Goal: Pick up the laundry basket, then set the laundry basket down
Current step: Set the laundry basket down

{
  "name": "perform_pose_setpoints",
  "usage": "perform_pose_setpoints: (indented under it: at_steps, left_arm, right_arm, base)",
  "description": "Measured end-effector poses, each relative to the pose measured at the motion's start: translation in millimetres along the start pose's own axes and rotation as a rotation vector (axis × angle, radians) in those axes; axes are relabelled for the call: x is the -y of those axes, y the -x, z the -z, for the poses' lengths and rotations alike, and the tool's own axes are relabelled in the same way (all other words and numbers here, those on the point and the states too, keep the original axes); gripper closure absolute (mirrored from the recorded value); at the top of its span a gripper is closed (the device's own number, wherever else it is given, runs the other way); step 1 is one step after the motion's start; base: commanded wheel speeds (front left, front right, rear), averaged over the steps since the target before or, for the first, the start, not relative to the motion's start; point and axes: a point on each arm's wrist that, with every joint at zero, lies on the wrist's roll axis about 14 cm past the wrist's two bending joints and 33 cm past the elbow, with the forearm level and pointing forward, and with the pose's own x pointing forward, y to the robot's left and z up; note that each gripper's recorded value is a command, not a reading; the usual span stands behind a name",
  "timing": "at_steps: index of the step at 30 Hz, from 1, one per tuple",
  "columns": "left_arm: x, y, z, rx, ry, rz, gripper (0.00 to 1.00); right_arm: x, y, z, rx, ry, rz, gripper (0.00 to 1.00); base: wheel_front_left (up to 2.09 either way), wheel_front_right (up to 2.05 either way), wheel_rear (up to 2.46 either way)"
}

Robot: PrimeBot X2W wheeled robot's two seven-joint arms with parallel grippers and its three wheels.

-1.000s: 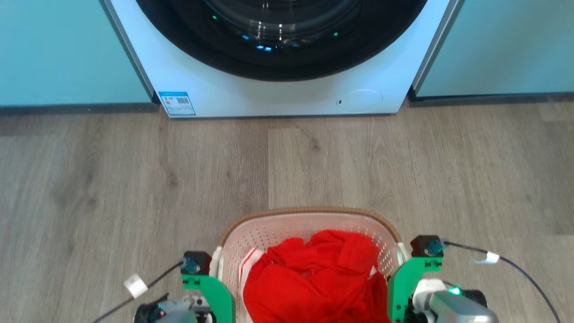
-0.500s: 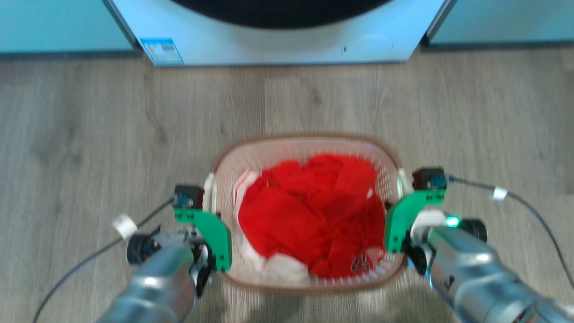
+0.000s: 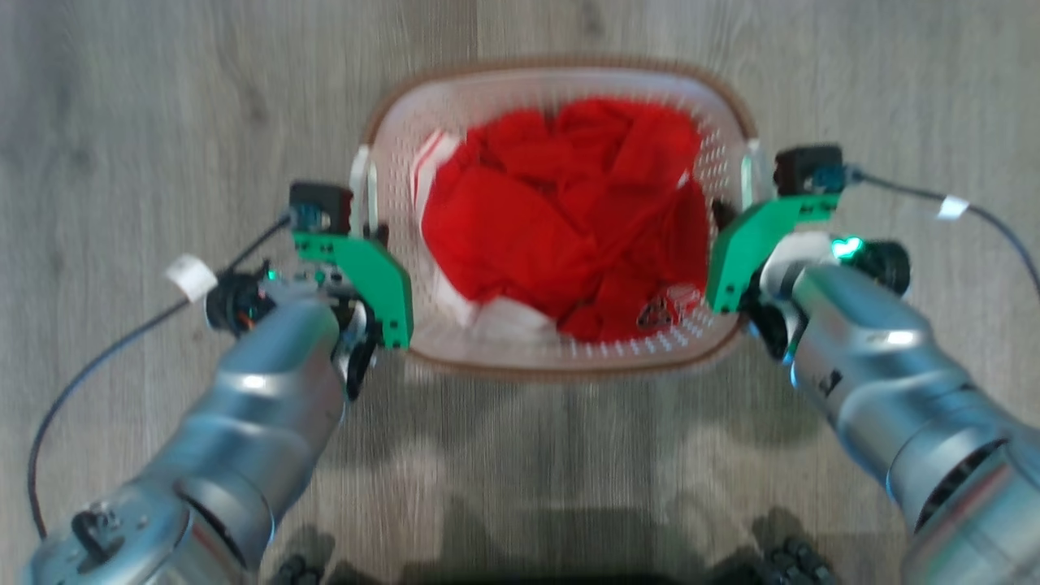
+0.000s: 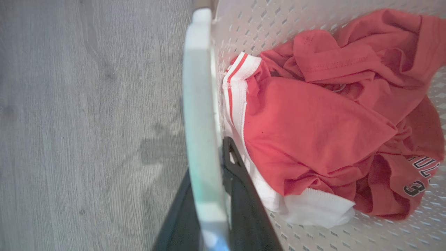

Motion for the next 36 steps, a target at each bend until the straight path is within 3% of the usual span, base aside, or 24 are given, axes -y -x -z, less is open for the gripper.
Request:
perform_pose_setpoints:
  at_steps: [17, 36]
  left_arm:
    - [-20, -67, 31, -0.082, 0.011, 0.004, 1.00]
    - [-21, -80, 54, -0.124, 0.003, 0.012, 1.00]
  right_arm:
    - [29, -75, 39, -0.084, -0.013, 0.005, 1.00]
    - [40, -92, 62, -0.117, -0.017, 0.021, 1.00]
  base:
    - [0.00, 0.00, 0.00]
    - [0.00, 0.00, 0.00]
